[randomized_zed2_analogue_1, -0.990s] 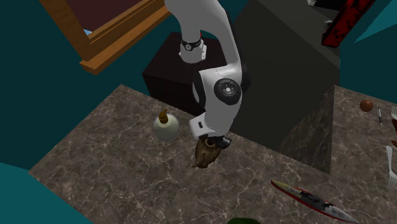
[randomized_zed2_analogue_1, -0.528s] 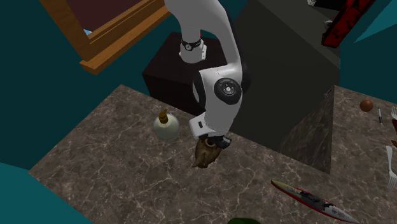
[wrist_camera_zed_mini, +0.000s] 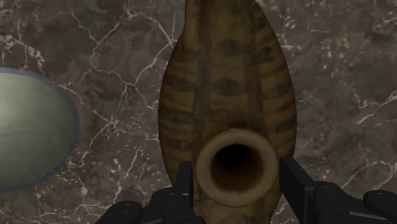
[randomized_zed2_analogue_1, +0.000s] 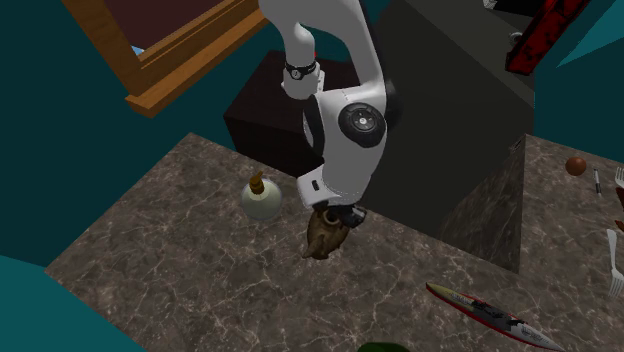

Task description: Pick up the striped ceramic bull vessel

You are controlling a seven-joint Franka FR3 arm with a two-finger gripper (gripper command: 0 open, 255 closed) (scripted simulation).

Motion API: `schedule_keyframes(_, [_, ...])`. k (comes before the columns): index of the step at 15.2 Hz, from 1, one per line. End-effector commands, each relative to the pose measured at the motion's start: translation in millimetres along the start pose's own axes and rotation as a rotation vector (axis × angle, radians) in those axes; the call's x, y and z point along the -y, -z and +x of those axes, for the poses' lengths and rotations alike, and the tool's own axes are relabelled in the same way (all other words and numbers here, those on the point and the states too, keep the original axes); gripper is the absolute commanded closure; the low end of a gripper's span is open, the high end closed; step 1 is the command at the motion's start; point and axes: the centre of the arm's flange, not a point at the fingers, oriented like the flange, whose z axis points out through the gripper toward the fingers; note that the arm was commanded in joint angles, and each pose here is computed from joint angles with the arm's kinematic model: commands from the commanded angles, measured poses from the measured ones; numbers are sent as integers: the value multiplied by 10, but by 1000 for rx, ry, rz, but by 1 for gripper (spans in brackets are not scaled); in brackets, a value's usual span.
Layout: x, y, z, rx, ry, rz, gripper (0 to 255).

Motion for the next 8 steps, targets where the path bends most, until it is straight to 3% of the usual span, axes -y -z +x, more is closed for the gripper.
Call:
schedule_keyframes(1, [0,130,12,-1,0,1,255])
schedule_keyframes(8, [-18,402,17,-1,0,1,255])
